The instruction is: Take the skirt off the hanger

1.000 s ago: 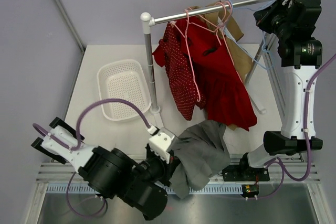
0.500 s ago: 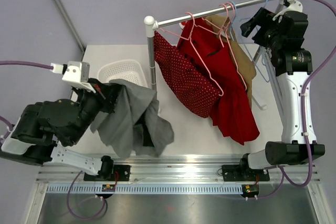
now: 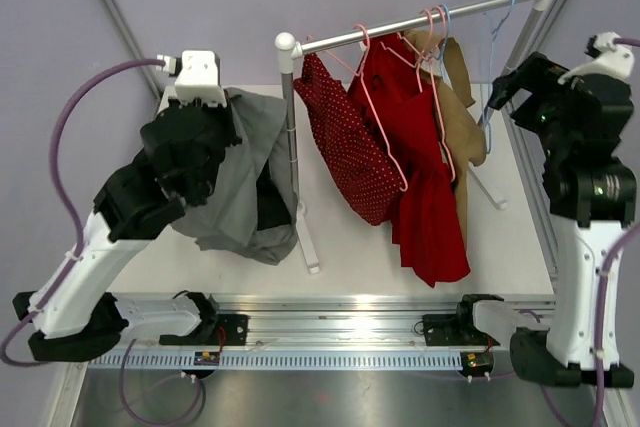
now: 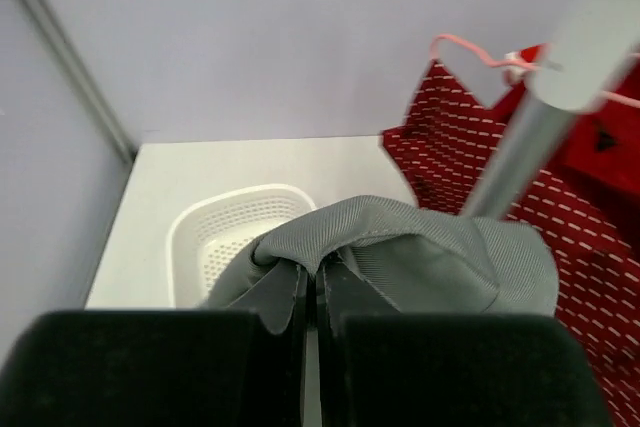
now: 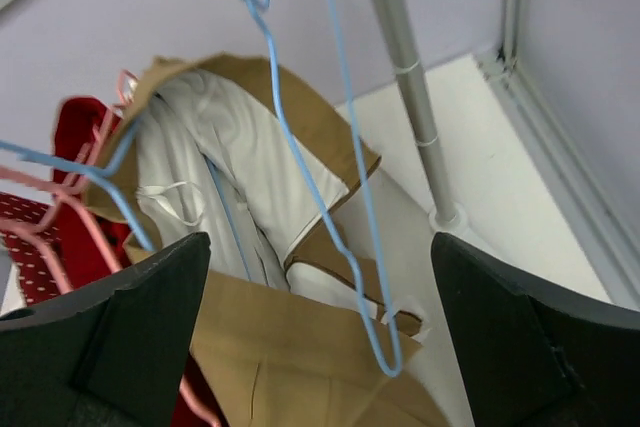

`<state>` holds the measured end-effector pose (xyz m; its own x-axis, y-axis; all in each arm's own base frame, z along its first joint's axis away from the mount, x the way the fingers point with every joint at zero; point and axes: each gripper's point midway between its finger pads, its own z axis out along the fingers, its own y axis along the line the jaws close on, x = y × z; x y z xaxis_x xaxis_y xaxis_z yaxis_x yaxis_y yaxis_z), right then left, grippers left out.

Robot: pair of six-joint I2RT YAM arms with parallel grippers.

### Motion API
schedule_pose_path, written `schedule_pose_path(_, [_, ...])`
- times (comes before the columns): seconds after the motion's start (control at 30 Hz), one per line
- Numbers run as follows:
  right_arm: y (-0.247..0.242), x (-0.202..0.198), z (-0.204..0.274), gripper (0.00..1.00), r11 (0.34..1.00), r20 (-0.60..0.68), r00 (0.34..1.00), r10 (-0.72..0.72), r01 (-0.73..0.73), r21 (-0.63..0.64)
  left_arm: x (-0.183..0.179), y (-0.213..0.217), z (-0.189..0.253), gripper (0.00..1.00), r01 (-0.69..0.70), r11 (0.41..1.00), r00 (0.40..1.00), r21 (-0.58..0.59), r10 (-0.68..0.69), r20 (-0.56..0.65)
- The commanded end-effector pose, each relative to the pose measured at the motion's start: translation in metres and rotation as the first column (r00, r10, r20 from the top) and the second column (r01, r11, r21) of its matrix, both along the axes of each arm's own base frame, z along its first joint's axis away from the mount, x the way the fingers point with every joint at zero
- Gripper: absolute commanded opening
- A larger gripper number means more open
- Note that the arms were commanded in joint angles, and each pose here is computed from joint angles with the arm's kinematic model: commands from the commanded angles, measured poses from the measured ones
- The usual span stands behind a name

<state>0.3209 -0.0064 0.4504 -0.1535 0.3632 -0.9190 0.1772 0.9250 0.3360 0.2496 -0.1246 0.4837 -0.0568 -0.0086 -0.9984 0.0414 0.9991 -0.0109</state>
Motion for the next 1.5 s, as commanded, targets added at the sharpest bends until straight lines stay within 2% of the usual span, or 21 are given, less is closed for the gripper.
schedule_pose_path(0.0, [-0.021, -0.041, 0.032, 0.99, 0.993, 0.113, 0.987, -0.111, 0.115, -0.036, 0.034, 0.024, 0.034, 0.0, -0.037, 0.998, 0.996, -0.057, 0.041, 0.081])
schedule_pose_path(0.07, [-0.021, -0.058, 0.041, 0.99, 0.992, 0.155, 0.98, -0.126, 0.129, -0.01, 0.061, 0.03, 0.033, 0.0, -0.068, 0.997, 0.996, -0.047, 0.07, 0.058])
schedule_pose_path(0.1, [-0.02, -0.062, 0.042, 0.99, 0.992, 0.169, 0.978, -0.121, 0.123, -0.001, 0.077, 0.053, 0.027, 0.0, -0.145, 0.989, 0.989, -0.043, 0.146, 0.032])
schedule_pose_path(0.17, [-0.015, -0.072, 0.049, 0.99, 0.995, 0.202, 0.974, -0.101, 0.1, 0.015, 0.099, 0.066, 0.02, 0.0, -0.189, 0.981, 0.982, -0.036, 0.189, 0.005])
schedule_pose_path(0.3, [-0.011, -0.076, 0.05, 1.0, 0.997, 0.207, 0.975, -0.079, 0.077, 0.018, 0.16, 0.108, -0.036, 0.0, -0.309, 0.95, 0.945, -0.042, 0.301, -0.13])
schedule_pose_path(0.47, [-0.007, -0.078, 0.048, 0.99, 0.998, 0.213, 0.975, -0.061, 0.054, 0.037, 0.188, 0.114, -0.115, 0.0, -0.332, 0.943, 0.904, -0.009, 0.316, -0.288])
schedule_pose_path(0.5, [-0.005, -0.077, 0.048, 0.99, 0.998, 0.215, 0.975, -0.054, 0.046, 0.042, 0.191, 0.111, -0.139, 0.07, -0.318, 0.948, 0.894, -0.002, 0.299, -0.334])
schedule_pose_path(0.57, [0.004, -0.078, 0.05, 0.99, 0.999, 0.229, 0.973, -0.008, -0.003, 0.049, 0.204, 0.091, -0.182, 0.49, -0.237, 0.971, 0.873, -0.009, 0.209, -0.441])
schedule_pose_path(0.6, [0.01, -0.076, 0.055, 0.99, 0.998, 0.251, 0.968, 0.029, -0.041, 0.044, 0.198, 0.088, -0.207, 0.88, -0.236, 0.972, 0.821, 0.003, 0.201, -0.534])
schedule_pose_path(0.63, [0.032, -0.078, 0.059, 0.99, 0.986, 0.27, 0.951, 0.154, -0.166, 0.022, 0.202, 0.092, -0.208, 0.99, -0.274, 0.962, 0.797, 0.017, 0.237, -0.556])
schedule_pose_path(0.67, [0.043, -0.079, 0.063, 0.99, 0.972, 0.287, 0.931, 0.228, -0.232, -0.019, 0.204, 0.094, -0.23, 0.99, -0.299, 0.953, 0.747, 0.045, 0.264, -0.61])
schedule_pose_path(0.73, [0.068, -0.08, 0.072, 0.99, 0.926, 0.312, 0.874, 0.372, -0.373, -0.06, 0.195, 0.095, -0.236, 0.99, -0.316, 0.948, 0.738, 0.046, 0.276, -0.616])
schedule_pose_path(0.8, [0.077, -0.078, 0.079, 0.99, 0.902, 0.321, 0.846, 0.426, -0.425, -0.077, 0.184, 0.093, -0.193, 0.99, -0.302, 0.953, 0.823, -0.029, 0.246, -0.512])
schedule_pose_path(0.87, [0.085, -0.067, 0.078, 0.99, 0.88, 0.307, 0.829, 0.467, -0.47, -0.069, 0.167, 0.093, -0.159, 0.99, -0.283, 0.956, 0.868, -0.079, 0.22, -0.445])
schedule_pose_path(0.97, [0.084, -0.043, 0.077, 0.98, 0.884, 0.293, 0.839, 0.458, -0.464, -0.055, 0.143, 0.089, -0.145, 0.99, -0.256, 0.962, 0.877, -0.095, 0.19, -0.442])
schedule_pose_path(1.03, [0.083, -0.03, 0.078, 0.92, 0.889, 0.29, 0.845, 0.45, -0.456, -0.049, 0.119, 0.084, -0.138, 0.99, -0.222, 0.968, 0.887, -0.117, 0.151, -0.436])
schedule_pose_path(1.1, [0.083, -0.009, 0.076, 0.87, 0.889, 0.291, 0.846, 0.446, -0.456, -0.037, 0.091, 0.078, -0.145, 0.99, -0.197, 0.972, 0.894, -0.13, 0.124, -0.431])
schedule_pose_path(1.13, [0.083, -0.003, 0.075, 0.78, 0.89, 0.292, 0.847, 0.444, -0.455, -0.032, 0.083, 0.073, -0.149, 0.99, -0.172, 0.975, 0.898, -0.142, 0.096, -0.43])
schedule_pose_path(1.2, [0.081, 0.012, 0.074, 0.72, 0.895, 0.285, 0.855, 0.433, -0.447, -0.018, 0.064, 0.067, -0.175, 0.99, -0.162, 0.975, 0.884, -0.154, 0.074, -0.462])
schedule_pose_path(1.37, [0.085, 0.037, 0.062, 0.64, 0.885, 0.259, 0.858, 0.444, -0.466, 0.024, 0.018, 0.061, -0.202, 0.99, -0.13, 0.968, 0.882, -0.213, 0.015, -0.471])
schedule_pose_path(1.47, [0.101, 0.042, 0.055, 0.63, 0.859, 0.248, 0.839, 0.485, -0.51, 0.045, 0.0, 0.062, -0.22, 0.98, -0.129, 0.968, 0.873, -0.215, 0.008, -0.487])
